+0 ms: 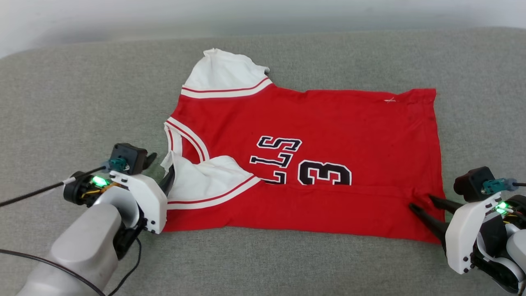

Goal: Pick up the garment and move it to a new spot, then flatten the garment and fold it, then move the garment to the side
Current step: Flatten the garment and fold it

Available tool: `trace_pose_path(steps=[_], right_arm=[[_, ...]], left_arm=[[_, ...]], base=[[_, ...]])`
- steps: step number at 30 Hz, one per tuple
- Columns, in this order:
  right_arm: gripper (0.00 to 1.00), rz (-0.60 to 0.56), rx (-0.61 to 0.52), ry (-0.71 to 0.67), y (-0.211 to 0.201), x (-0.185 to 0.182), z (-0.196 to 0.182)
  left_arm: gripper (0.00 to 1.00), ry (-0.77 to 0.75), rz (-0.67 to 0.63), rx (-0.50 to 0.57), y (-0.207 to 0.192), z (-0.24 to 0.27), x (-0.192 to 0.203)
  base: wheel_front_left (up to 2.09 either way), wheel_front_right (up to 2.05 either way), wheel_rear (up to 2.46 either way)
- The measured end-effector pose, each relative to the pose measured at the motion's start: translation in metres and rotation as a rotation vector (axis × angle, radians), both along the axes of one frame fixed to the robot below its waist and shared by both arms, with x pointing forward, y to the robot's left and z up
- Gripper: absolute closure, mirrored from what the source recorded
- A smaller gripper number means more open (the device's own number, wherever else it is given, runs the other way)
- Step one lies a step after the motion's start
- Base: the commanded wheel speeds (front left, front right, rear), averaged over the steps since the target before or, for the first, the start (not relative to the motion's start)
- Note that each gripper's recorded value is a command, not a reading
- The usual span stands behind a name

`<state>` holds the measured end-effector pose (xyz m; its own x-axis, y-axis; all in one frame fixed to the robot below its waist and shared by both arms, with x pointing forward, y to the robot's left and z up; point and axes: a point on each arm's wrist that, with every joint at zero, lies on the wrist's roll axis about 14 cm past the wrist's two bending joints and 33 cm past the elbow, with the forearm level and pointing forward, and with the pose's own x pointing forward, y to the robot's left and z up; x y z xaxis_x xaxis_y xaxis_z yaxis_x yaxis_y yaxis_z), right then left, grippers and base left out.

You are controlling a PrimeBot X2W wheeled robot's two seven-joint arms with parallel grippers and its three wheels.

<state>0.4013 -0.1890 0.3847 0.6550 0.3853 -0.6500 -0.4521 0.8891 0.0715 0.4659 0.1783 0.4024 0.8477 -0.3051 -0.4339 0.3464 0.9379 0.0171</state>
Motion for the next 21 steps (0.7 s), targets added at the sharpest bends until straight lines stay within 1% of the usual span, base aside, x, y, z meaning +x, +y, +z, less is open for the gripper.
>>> trace_pose_path(steps=[2,6,11,13,16,21], right_arm=[[0.00,0.002,0.014,-0.030,0.003,0.001,0.010],[0.00,0.014,0.018,-0.072,0.004,-0.001,0.025],[0.00,0.023,0.027,-0.130,0.007,0.004,0.044],[0.00,0.025,0.026,-0.145,0.008,0.005,0.050],[0.00,0.029,0.028,-0.155,0.011,0.004,0.054],[0.00,0.033,0.039,-0.162,0.017,0.004,0.058]], left_arm=[[0.00,-0.016,0.001,0.013,0.006,0.012,0.002],[0.00,-0.018,-0.026,0.078,0.013,0.042,0.012],[0.00,0.054,-0.034,0.120,0.022,0.065,0.012],[0.00,0.126,-0.044,0.131,0.021,0.069,0.008],[0.00,0.302,-0.066,0.125,0.015,0.058,-0.010],[0.00,0.493,-0.105,0.131,0.012,0.050,-0.029]], base=[[0.00,0.00,0.00],[0.00,0.00,0.00],[0.00,0.00,0.00],[0.00,0.00,0.00],[0.00,0.00,0.00],[0.00,0.00,0.00]])
